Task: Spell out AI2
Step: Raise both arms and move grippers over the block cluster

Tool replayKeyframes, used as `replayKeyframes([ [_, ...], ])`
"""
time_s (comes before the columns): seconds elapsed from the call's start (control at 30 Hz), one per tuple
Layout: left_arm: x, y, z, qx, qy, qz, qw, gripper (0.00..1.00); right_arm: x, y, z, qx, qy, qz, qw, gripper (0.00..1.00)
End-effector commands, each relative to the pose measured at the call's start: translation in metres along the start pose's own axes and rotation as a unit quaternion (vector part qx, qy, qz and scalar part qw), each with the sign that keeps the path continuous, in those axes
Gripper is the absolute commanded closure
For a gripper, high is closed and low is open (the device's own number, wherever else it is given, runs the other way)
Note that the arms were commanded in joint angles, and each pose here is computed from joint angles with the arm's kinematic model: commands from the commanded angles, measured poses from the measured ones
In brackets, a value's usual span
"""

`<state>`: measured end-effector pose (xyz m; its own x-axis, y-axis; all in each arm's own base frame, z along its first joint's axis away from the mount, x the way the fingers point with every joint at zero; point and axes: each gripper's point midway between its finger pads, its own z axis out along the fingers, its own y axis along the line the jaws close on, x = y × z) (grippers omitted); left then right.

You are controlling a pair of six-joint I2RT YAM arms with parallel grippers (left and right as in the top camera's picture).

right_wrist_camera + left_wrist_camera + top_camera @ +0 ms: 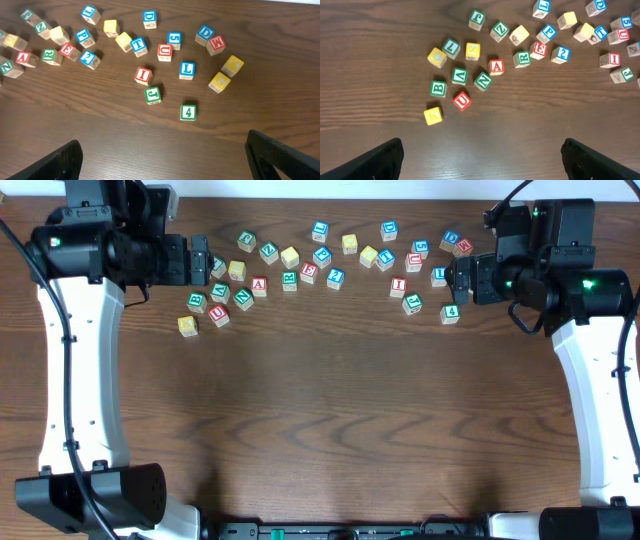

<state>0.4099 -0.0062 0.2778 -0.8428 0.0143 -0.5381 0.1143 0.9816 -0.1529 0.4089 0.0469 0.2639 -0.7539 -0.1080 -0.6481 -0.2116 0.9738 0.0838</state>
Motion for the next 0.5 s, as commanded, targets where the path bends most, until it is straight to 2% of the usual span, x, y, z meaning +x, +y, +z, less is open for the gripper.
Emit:
replayKeyframes([
  [0.0,-0.002,-0.004,-0.007,0.008,-0.006,-0.007,1.0,0.0,-0.006,0.007,-0.004,-0.017,-0.007,-0.004,1.0,0.01],
  [0.27,0.003,-0.004,0.004,0.005,0.01,-0.06,0.998,0.02,-0.007,0.008,-0.004,-0.022,-0.01,-0.004,1.0,0.01],
  [0.47,-0.008,0.006,0.027,-0.065,0.002,-0.095,0.993,0.02,-0.007,0.008,-0.004,-0.022,-0.01,-0.004,1.0,0.01],
])
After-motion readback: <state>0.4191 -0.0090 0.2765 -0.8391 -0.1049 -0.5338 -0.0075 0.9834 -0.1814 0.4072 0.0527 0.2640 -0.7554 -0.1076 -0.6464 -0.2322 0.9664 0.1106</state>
